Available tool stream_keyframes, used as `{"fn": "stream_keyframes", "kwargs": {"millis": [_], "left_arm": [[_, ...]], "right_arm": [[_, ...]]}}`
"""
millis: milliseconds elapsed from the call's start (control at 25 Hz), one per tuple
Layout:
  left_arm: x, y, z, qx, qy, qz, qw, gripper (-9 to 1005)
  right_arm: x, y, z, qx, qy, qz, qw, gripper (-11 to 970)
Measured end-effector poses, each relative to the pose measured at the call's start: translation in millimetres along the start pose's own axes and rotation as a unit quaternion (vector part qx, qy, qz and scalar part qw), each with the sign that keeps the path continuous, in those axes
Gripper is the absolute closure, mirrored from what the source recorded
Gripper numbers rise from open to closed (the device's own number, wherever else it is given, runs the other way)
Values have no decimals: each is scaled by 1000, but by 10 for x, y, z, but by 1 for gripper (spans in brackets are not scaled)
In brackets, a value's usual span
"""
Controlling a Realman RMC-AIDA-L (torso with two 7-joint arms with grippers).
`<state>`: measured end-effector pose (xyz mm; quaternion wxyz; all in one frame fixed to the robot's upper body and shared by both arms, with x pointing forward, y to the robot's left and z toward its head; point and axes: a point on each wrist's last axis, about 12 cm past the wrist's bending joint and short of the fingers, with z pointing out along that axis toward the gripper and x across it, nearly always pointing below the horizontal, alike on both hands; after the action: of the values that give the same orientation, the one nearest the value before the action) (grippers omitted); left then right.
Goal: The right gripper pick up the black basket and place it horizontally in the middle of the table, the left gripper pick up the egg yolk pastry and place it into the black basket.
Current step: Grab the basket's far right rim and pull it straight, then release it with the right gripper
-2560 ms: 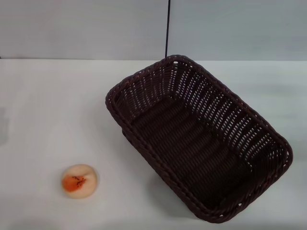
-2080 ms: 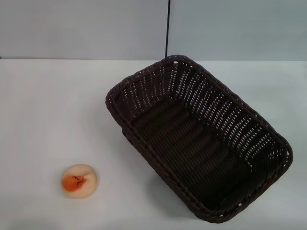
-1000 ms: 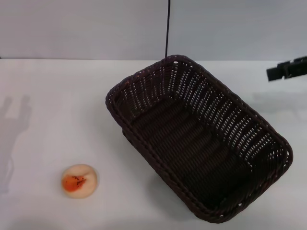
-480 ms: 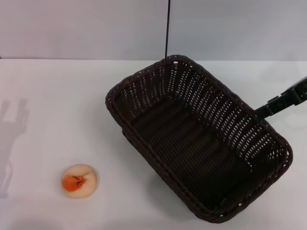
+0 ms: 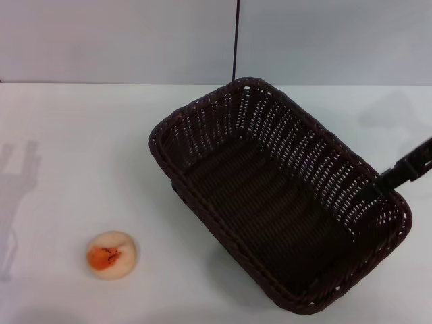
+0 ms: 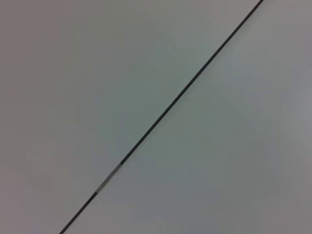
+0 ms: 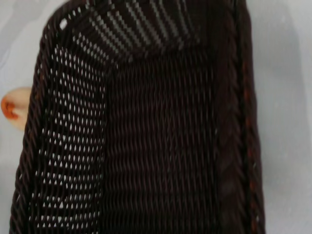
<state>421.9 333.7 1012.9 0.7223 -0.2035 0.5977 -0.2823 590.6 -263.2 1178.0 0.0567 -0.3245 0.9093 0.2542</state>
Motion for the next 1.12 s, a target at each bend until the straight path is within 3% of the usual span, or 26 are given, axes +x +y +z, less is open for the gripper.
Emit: {"fn": "stream_keyframes", "kwargs": {"millis": [560, 680, 880, 1120], "left_arm": [[38, 5, 20, -8, 9, -10, 1000, 456], [39, 12, 24, -10, 11, -15, 1000, 456], [39, 13, 26, -10, 12, -16, 1000, 456], [40, 13, 29, -10, 12, -20, 1000, 456]], "right_arm": [[104, -19, 251, -4, 29, 6, 1000, 287], [107, -14, 276, -4, 33, 3, 999, 494], [133, -40, 298, -1, 25, 6, 1000, 728], [156, -32, 284, -8, -5, -6, 1000, 773]]}}
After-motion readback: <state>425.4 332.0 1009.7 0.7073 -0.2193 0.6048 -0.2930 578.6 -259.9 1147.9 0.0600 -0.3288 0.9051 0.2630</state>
